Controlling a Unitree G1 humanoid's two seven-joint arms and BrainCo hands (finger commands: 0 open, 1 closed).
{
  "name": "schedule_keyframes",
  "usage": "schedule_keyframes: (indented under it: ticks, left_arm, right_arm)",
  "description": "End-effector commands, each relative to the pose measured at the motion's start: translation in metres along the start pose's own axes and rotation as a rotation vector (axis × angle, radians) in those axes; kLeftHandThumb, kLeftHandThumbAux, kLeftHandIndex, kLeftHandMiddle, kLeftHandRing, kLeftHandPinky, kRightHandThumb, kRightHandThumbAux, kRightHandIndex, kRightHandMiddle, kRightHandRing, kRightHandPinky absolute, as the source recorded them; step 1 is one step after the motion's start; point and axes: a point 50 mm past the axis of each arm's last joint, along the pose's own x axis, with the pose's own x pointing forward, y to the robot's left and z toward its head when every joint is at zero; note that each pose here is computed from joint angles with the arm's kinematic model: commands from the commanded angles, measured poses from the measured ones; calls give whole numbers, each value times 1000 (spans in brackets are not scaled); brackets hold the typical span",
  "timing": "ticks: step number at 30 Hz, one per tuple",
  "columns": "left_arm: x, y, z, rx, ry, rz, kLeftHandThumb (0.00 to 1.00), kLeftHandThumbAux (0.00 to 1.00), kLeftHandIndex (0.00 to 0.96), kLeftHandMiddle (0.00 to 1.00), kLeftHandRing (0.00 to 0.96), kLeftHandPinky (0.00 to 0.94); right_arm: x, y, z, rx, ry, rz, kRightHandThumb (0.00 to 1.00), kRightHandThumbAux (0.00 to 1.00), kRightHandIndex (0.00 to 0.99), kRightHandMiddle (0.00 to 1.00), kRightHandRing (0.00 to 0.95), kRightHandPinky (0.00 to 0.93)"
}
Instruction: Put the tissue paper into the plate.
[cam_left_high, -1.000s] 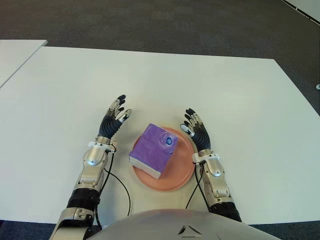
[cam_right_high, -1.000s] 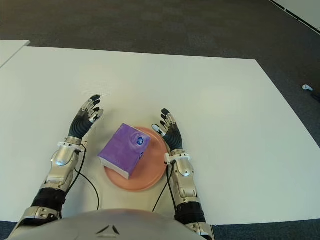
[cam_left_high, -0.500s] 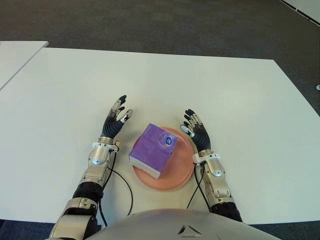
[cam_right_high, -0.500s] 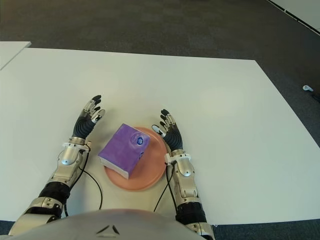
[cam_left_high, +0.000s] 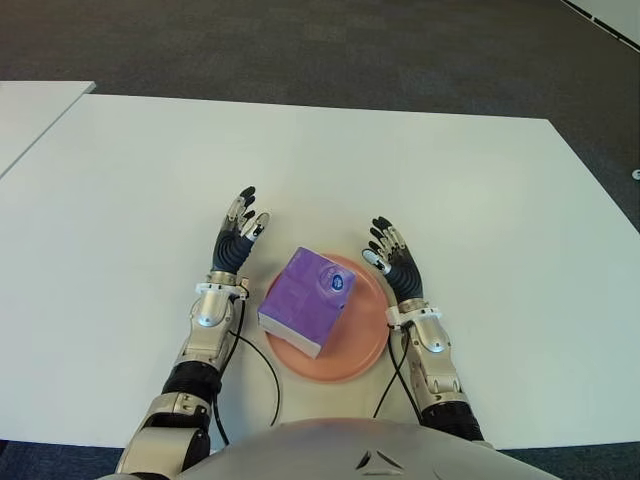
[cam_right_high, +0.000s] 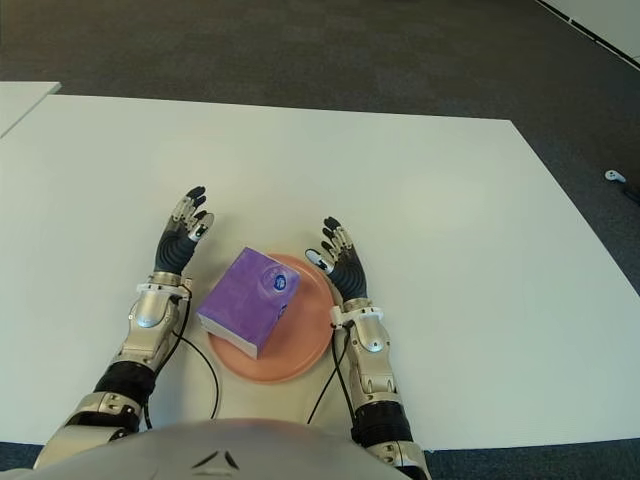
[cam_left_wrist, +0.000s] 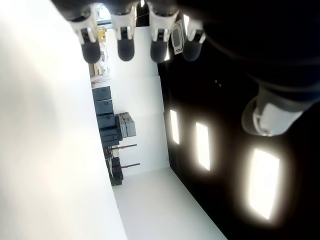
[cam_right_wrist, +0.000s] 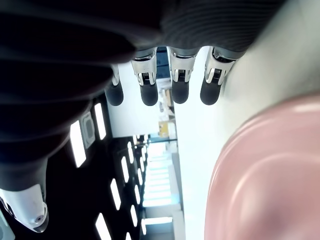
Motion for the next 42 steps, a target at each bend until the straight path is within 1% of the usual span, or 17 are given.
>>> schedule_keyframes:
  ticks: [1,10,21,24,27,31,42]
  left_arm:
    - [-9,4,-9,-8,49,40,0,454,0,0,0,0]
    - [-10,9,-9,-26,52,76,0,475,0,0,0,0]
    - [-10,11,-8,-24,51,81,0,487,0,0,0,0]
    - [-11,11,-7,-25,49,81,0,487,0,0,0,0]
    - [-11,11,-7,-31,53,78,0,488,0,0,0,0]
    - [-11,11,-7,-32,58,75,0,484,0,0,0,0]
    - [-13,12,-6,-38,59,89,0,463,0,0,0,0]
  right_arm:
    - [-23,-11,-36,12,190,-70,0,639,0,0,0,0]
    - [-23,-15,-31,-5,164,-93,0,621,0,0,0,0]
    - [-22,-19,-26,-21,136,-143,0,621,0,0,0,0]
    - [-21,-23,-24,-24,121,-164,0,622,0,0,0,0]
    - [-21,-26,-25,-21,113,-191,0,622,0,0,0,0]
    - [-21,-27,-25,-14,102,-220,0,627,0,0,0,0]
    - [-19,-28,-25,-6,82,-246,0,644,0,0,0,0]
